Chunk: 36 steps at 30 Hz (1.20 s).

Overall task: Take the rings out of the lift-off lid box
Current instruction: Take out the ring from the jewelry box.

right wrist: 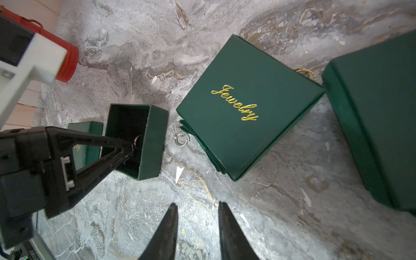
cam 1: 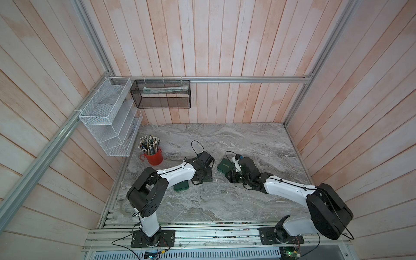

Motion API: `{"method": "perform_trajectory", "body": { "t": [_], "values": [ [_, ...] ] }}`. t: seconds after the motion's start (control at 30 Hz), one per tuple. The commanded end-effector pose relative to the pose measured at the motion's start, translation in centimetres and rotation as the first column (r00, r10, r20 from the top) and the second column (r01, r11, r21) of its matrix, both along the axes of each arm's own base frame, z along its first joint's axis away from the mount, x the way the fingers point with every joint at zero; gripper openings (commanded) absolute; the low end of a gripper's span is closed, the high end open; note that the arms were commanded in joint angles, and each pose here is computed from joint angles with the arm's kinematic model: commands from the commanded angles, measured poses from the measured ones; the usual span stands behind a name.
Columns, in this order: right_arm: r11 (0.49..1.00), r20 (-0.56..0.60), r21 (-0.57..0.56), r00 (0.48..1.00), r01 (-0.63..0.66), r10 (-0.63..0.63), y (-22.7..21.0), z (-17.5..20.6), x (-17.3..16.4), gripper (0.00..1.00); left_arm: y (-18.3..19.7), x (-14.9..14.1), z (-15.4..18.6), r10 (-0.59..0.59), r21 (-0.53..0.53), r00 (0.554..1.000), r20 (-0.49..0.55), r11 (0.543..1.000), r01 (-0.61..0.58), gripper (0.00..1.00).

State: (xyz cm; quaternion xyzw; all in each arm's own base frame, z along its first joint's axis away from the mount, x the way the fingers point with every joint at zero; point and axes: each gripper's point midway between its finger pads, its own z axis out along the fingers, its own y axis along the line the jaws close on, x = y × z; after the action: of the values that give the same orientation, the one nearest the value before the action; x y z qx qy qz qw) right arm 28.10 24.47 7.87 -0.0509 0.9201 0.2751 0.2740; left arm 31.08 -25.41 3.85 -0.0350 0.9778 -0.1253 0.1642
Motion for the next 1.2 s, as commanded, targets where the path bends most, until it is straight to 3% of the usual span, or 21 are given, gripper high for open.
{"method": "perform_trajectory", "body": {
  "t": [0.0, 0.63, 0.87, 1.17],
  "values": [
    [1.0, 0.014, 0.012, 1.0, -0.009, 0.009, -0.2, 0.2, -0.1, 0.32, -0.2, 0.5, -0.4, 0.026, 0.009, 1.0, -0.003, 1.0, -0.026, 0.24],
    [1.0, -0.023, 0.02, 0.999, -0.023, 0.024, 0.1, -0.7, -0.3, 0.32, -1.1, 1.5, -0.7, 0.001, 0.036, 1.0, 0.012, 0.999, -0.001, 0.18],
    [0.999, -0.034, 0.022, 0.999, -0.026, 0.027, 0.2, -1.1, -0.4, 0.32, -0.4, 2.1, -1.1, 0.008, 0.096, 1.0, 0.022, 0.995, -0.01, 0.18],
    [1.0, -0.028, 0.018, 0.999, -0.021, 0.022, 0.1, -1.0, -0.4, 0.32, -0.7, 1.9, -2.8, -0.013, 0.112, 1.0, -0.013, 0.994, 0.014, 0.06]
  ]
}}
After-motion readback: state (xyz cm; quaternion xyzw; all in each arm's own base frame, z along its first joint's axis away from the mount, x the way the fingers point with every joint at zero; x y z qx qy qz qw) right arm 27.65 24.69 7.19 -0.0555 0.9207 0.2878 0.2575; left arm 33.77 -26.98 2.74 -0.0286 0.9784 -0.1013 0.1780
